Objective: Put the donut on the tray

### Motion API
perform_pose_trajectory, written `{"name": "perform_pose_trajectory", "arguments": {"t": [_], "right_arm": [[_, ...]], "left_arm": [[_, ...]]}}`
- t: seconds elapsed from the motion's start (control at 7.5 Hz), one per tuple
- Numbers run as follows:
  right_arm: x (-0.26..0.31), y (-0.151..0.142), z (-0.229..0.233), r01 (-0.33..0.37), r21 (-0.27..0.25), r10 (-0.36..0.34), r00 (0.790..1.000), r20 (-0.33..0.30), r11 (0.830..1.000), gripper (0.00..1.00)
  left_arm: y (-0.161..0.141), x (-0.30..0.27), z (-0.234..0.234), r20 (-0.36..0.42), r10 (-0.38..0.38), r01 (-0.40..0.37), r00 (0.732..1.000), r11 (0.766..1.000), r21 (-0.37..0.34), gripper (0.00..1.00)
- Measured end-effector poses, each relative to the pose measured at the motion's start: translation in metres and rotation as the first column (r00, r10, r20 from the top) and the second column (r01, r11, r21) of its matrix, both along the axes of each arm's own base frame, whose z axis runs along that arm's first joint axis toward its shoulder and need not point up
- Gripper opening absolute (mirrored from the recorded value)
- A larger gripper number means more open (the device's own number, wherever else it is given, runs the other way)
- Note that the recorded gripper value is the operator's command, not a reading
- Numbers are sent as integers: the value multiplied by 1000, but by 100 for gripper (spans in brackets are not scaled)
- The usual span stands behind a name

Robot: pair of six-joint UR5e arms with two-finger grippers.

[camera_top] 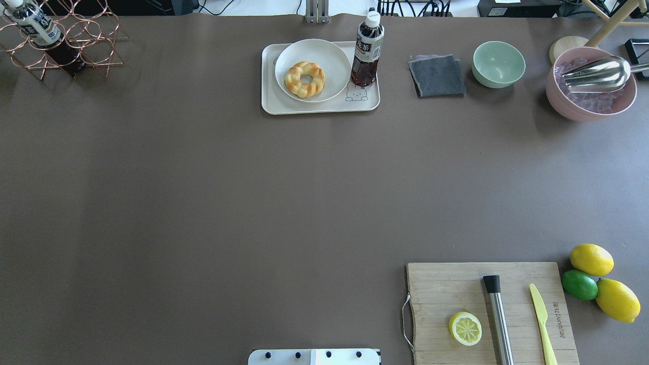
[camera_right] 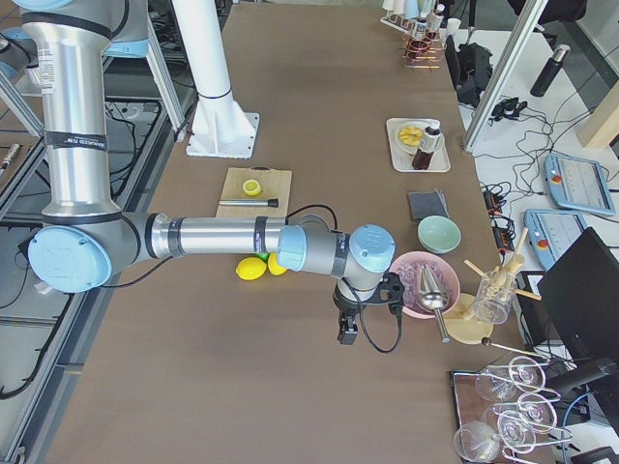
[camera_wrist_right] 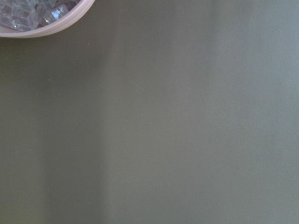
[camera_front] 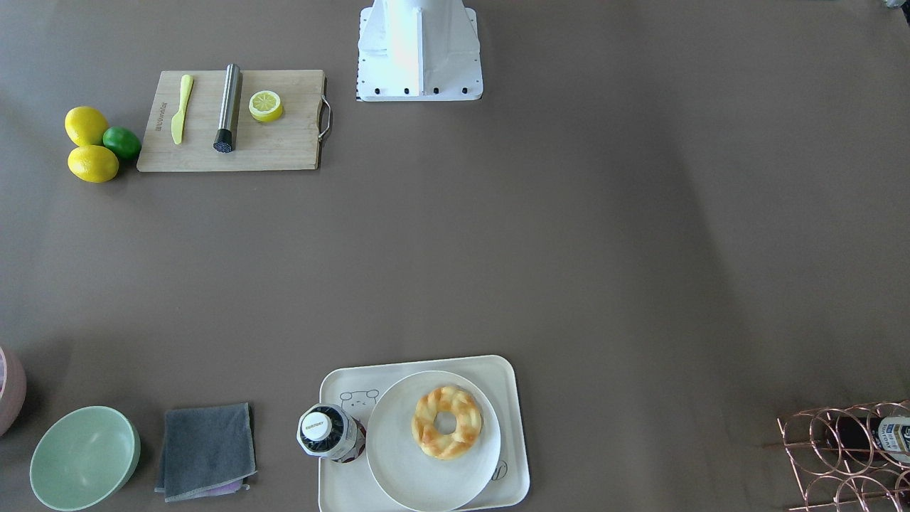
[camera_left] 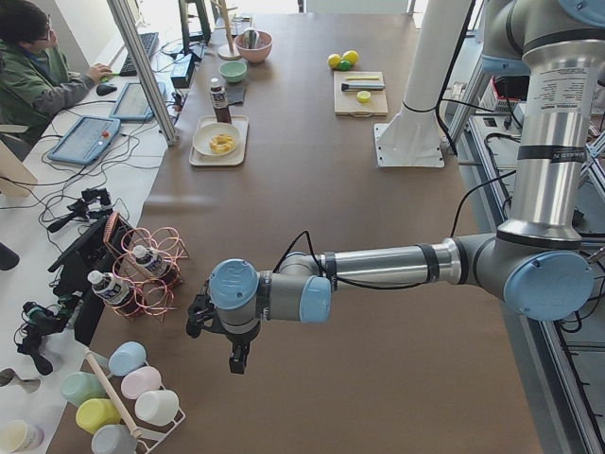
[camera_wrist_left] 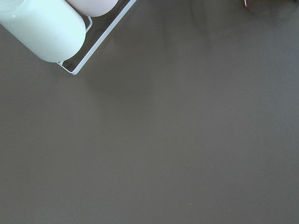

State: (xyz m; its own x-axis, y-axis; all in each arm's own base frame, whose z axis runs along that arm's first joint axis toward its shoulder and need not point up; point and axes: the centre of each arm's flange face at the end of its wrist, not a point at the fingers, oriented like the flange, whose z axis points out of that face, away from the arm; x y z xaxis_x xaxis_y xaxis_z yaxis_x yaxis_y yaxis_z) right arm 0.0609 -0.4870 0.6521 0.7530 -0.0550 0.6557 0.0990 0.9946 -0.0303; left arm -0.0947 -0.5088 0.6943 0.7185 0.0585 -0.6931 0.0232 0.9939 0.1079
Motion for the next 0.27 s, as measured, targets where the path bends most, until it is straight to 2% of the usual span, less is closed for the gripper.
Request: {"name": "perform_pose_trajectory", "arguments": {"t": [0.27], "right_arm": [[0, 0, 0, 0, 0, 0, 1000, 0, 1000, 100]], "left_arm": [[5, 0, 3, 0, 0, 0, 1000, 1000, -5, 98]]}}
